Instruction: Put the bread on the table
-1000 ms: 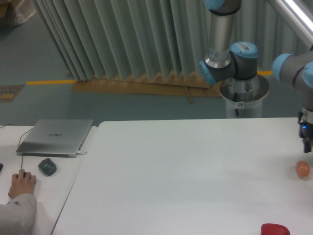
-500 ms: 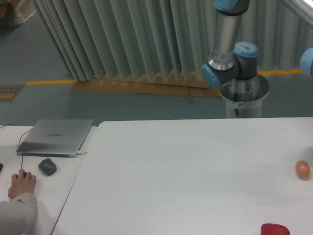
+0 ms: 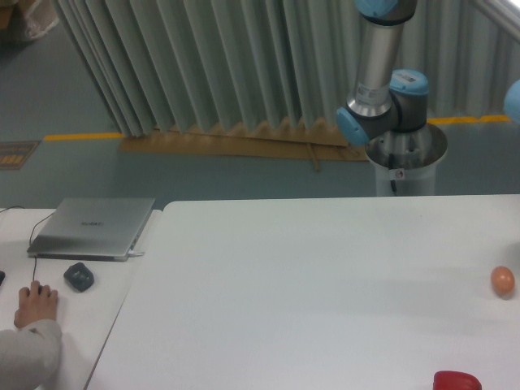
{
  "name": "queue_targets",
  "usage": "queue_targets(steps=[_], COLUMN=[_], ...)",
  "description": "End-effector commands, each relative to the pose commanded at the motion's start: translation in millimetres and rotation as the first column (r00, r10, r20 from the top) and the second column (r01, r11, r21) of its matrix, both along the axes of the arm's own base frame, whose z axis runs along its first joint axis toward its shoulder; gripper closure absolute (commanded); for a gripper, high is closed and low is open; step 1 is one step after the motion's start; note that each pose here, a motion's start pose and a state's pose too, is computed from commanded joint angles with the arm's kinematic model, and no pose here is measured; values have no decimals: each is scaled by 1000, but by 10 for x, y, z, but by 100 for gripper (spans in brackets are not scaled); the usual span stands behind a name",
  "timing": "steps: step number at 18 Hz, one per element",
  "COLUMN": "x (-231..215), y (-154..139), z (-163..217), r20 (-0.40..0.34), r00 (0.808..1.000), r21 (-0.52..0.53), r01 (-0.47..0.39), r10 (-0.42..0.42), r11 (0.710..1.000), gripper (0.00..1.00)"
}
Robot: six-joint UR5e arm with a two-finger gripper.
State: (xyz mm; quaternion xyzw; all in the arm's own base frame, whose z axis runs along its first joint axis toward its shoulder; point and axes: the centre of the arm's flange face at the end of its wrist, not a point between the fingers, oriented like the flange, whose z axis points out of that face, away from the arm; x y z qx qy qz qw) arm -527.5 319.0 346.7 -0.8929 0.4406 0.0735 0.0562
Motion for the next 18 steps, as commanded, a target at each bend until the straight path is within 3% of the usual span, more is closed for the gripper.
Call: queue_targets(steps=[2,7,9,13,15,18], x=[-92,-266,-378,-462,-478,-565], y=[-111,-236,-428,-620,-748,-952], z=[25,-7,-28,-57,-148,-174], r20=[-14,-29,-51,-58,-53,-14], r00=[997,989,970,940,914,895], r21=[24,34,21,-4,-11,-5], r01=[76,146,239,338,403,446], r10=[-75,-146,-238,-337,-403,-446], r11=[997,989,971,941,915,895], gripper=[0,0,0,0,0,0])
